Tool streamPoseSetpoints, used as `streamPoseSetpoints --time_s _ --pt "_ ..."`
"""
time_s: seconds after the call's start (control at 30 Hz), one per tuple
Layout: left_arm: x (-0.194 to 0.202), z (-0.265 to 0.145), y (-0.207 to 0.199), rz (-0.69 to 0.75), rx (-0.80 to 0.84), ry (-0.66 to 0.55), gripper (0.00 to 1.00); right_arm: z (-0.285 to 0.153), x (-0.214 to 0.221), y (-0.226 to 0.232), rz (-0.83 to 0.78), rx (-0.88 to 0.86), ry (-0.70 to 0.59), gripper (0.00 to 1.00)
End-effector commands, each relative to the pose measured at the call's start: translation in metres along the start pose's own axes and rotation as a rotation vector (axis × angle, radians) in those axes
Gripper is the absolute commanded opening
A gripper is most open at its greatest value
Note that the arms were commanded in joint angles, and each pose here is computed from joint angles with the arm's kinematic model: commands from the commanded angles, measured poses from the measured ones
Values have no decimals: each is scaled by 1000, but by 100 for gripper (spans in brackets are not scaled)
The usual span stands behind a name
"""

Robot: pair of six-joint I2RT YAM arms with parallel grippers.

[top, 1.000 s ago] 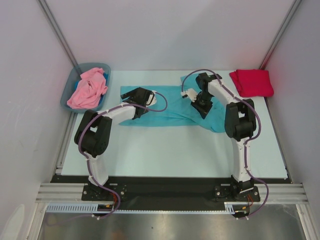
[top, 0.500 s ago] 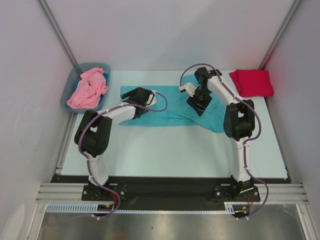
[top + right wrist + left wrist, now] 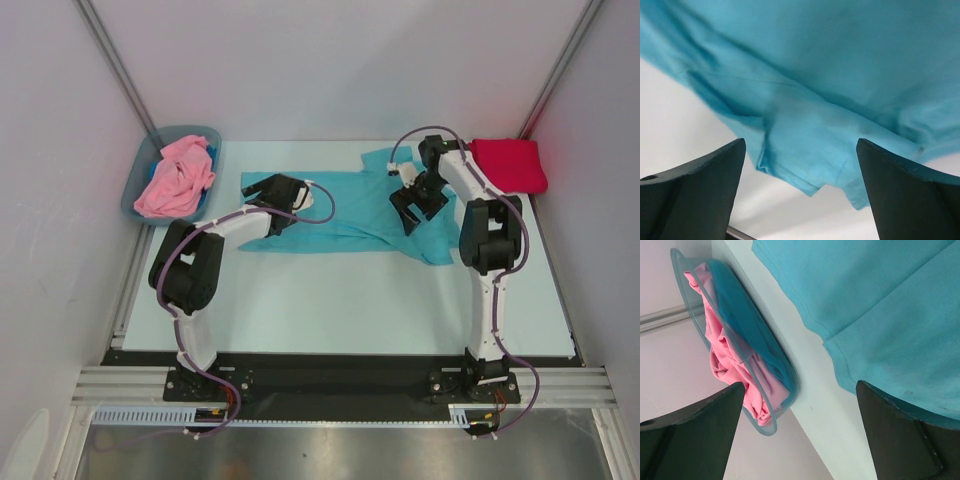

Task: Fold and stack the t-shirts
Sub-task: Fold the tshirt

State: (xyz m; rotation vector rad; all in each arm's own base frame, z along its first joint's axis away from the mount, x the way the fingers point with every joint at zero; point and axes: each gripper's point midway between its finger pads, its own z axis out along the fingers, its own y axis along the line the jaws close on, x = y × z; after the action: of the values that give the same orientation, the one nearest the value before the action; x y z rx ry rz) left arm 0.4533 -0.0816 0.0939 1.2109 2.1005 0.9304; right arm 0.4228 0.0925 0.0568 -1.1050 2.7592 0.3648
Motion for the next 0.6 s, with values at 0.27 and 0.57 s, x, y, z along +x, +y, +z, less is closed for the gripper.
streamPoseSetpoints --time_s 0.27,0.57 --pt "11 -10 30 37 -89 -16 100 -105 -41 -68 361 250 -325 100" --pt "8 -10 45 -51 -89 8 100 -57 -5 1 352 -119 -285 93"
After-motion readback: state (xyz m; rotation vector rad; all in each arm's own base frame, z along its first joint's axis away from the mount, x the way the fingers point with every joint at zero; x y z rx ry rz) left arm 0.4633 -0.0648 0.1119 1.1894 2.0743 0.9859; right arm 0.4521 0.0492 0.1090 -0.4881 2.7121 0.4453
